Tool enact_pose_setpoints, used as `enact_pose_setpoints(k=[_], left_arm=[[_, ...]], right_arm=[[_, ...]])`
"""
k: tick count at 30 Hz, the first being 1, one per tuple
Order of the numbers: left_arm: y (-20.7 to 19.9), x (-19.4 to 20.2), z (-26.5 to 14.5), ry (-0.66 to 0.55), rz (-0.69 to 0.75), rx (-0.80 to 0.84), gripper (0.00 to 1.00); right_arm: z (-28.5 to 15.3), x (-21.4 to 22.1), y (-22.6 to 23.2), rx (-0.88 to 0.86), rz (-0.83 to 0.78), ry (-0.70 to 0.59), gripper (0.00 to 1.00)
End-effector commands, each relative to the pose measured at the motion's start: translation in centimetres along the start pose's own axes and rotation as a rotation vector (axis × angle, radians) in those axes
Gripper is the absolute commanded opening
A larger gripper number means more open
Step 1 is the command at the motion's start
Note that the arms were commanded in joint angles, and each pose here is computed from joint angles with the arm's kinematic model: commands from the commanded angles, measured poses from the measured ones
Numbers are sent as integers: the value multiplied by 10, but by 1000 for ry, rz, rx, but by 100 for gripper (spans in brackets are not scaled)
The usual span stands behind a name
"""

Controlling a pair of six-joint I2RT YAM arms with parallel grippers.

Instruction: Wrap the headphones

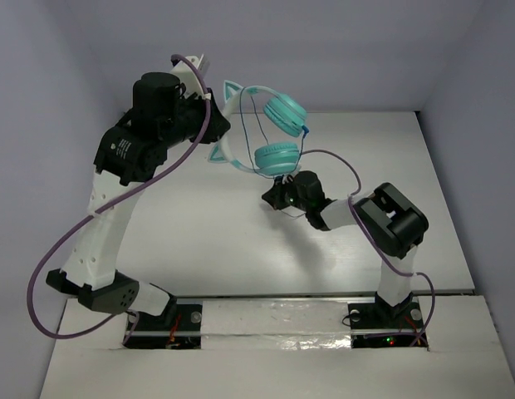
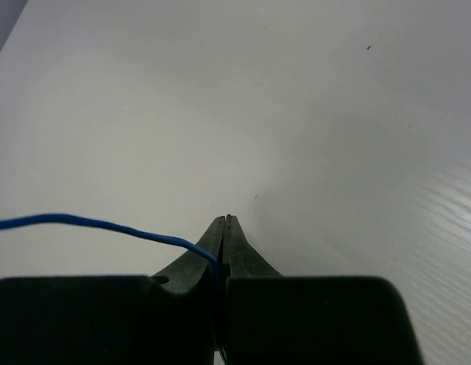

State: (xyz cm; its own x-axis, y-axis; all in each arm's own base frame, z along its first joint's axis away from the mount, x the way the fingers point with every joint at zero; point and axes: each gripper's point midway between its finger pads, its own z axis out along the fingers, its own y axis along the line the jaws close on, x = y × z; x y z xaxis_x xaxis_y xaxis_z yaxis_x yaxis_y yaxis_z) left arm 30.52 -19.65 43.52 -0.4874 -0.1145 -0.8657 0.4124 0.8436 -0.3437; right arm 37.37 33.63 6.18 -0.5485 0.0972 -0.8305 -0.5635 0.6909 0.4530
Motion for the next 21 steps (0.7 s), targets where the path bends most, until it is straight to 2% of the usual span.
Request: enact_pose_setpoints(k=[1, 5, 8, 14, 16, 21], left_arm=[[-2, -33, -18, -148, -25, -17, 0], [10, -41, 2, -196, -64, -76, 0], [24, -50, 17, -232, -72, -147, 0], [80, -46, 60, -232, -70, -340, 0], [95, -46, 70, -243, -75, -377, 0], [134, -32, 88, -216, -91, -466, 0]], right_arm=[[-5, -20, 21, -95, 34, -81, 0], [-19, -5, 49, -169, 94, -51, 0], [-28, 9, 60, -144, 97, -14, 0], [-62, 19, 92, -139, 119, 6, 0], [-67, 36, 108, -140, 104, 69, 0], [-77, 56, 141, -152, 74, 124, 0]])
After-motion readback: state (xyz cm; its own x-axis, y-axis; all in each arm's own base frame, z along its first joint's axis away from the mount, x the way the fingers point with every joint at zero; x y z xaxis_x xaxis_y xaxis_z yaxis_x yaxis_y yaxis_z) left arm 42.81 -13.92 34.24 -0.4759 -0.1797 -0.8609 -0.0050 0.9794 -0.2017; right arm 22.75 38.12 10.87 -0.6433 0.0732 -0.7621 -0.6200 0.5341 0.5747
